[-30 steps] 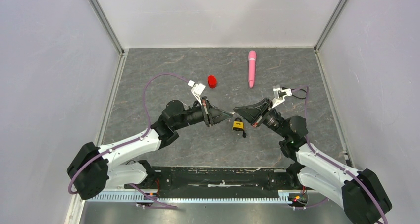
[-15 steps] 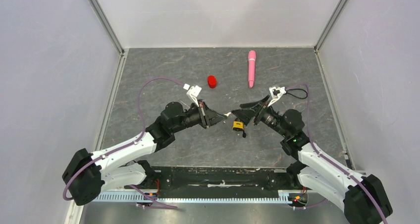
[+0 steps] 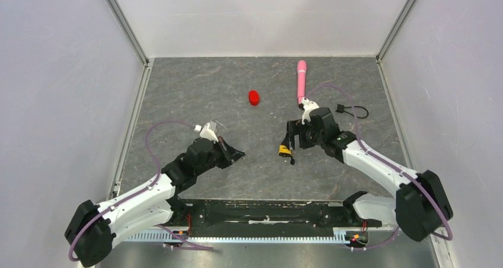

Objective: Unlock with the key

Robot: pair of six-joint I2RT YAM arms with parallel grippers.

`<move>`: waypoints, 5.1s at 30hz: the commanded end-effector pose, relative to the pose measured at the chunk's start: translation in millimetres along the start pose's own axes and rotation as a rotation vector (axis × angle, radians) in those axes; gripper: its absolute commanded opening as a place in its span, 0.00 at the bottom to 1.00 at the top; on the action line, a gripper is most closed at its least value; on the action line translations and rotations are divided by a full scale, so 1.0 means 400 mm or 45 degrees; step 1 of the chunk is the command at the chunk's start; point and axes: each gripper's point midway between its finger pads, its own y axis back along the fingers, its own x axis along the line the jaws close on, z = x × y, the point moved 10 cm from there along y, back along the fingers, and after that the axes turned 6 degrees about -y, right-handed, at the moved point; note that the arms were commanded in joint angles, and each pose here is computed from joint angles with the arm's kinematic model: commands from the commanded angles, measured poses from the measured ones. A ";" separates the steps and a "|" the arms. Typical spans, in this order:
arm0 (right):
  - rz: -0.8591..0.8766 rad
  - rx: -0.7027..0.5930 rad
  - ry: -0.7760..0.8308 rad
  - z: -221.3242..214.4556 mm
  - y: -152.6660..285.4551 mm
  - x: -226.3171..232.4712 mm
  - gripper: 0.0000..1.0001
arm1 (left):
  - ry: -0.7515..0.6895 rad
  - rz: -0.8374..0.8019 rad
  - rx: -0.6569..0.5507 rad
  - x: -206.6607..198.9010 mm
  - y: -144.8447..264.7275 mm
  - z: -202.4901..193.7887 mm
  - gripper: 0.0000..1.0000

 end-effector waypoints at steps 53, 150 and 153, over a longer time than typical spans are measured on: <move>-0.246 0.302 -0.342 -0.060 -0.141 0.180 0.81 | 0.074 -0.032 -0.134 0.033 0.052 -0.008 0.02; 0.472 0.183 -0.001 0.009 -0.149 0.068 0.00 | 0.026 -0.286 0.019 -0.060 0.026 0.015 0.02; 0.486 0.156 -0.006 0.007 -0.142 0.064 0.00 | 0.024 -0.300 0.022 -0.063 0.025 0.015 0.02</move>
